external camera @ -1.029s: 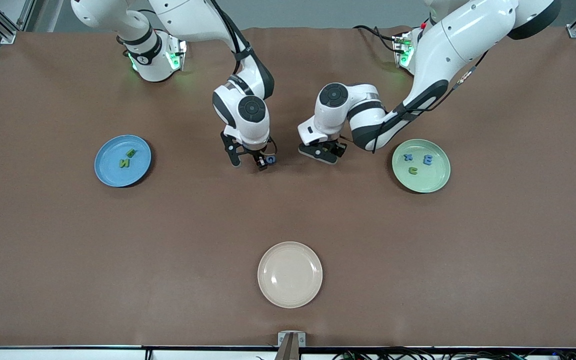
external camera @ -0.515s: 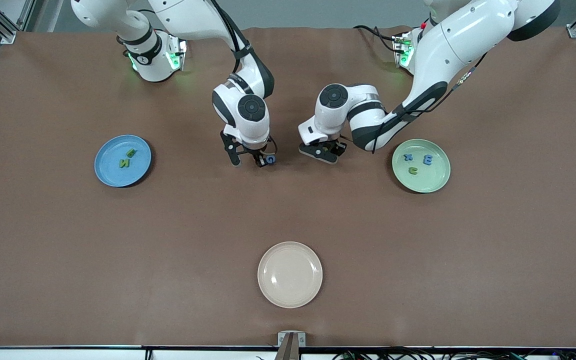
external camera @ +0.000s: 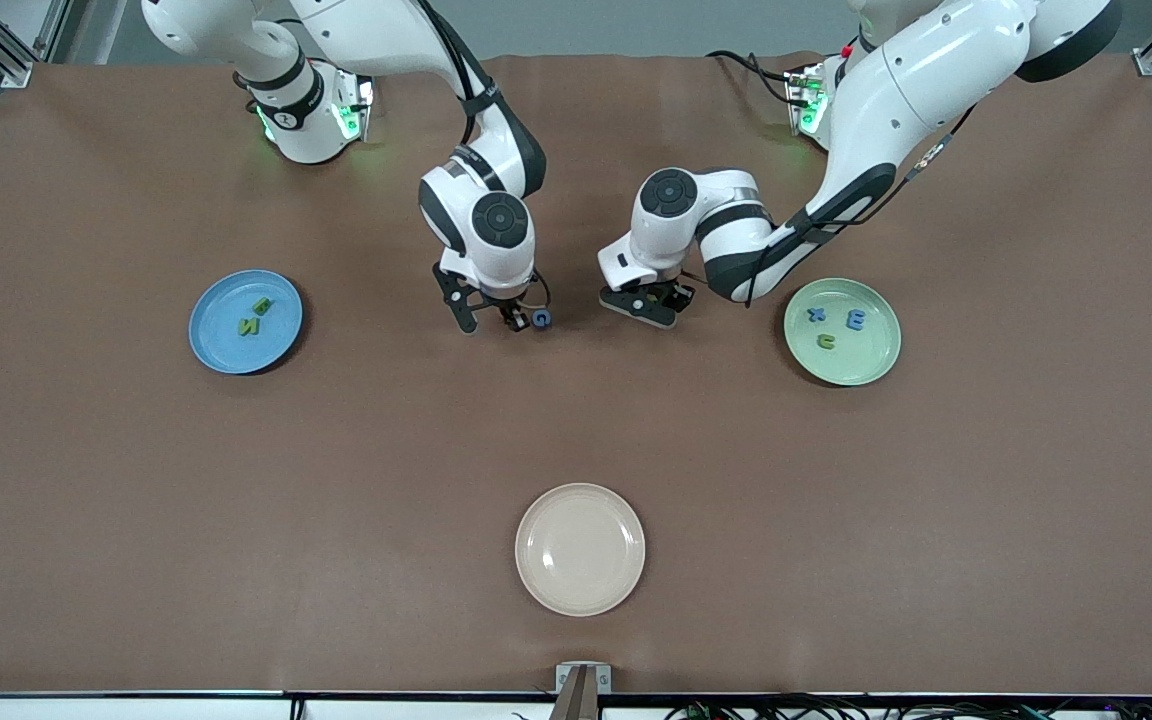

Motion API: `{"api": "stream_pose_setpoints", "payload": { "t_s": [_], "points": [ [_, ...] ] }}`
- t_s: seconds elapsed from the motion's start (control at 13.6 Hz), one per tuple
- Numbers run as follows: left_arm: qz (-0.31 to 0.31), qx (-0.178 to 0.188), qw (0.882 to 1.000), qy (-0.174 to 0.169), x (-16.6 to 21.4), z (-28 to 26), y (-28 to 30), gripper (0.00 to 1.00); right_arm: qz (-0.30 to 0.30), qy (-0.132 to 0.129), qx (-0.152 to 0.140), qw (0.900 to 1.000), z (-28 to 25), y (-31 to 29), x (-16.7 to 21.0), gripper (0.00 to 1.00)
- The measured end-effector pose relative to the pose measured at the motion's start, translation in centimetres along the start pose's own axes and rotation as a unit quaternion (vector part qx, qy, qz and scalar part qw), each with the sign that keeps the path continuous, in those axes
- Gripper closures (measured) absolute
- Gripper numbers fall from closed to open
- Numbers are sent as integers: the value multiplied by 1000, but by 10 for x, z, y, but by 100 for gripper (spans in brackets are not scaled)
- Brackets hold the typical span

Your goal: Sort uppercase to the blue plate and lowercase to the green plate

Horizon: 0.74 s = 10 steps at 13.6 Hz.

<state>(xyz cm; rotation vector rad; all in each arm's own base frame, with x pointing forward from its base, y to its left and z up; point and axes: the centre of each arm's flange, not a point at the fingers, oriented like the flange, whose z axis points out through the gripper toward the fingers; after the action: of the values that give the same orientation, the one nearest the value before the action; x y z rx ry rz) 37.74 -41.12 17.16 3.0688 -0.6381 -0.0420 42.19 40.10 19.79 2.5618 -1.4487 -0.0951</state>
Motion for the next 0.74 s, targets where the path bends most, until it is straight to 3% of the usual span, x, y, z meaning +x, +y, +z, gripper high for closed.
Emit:
{"api": "stream_pose_setpoints", "payload": {
  "t_s": [0.22, 0.37, 0.59, 0.74],
  "points": [
    [0, 1, 1000, 2, 0, -2, 0, 62, -64, -9, -68, 996, -10, 12, 43, 63],
    [0, 0, 1000, 2, 0, -2, 0, 62, -95, 0, -99, 990, -8, 18, 72, 63],
    [0, 0, 1000, 2, 1, -2, 0, 62, -145, 9, -131, 981, 10, 35, 108, 63],
    [-2, 0, 1000, 2, 1, -2, -2, 62, -180, -15, -142, 973, 16, 49, 148, 63]
  ]
}}
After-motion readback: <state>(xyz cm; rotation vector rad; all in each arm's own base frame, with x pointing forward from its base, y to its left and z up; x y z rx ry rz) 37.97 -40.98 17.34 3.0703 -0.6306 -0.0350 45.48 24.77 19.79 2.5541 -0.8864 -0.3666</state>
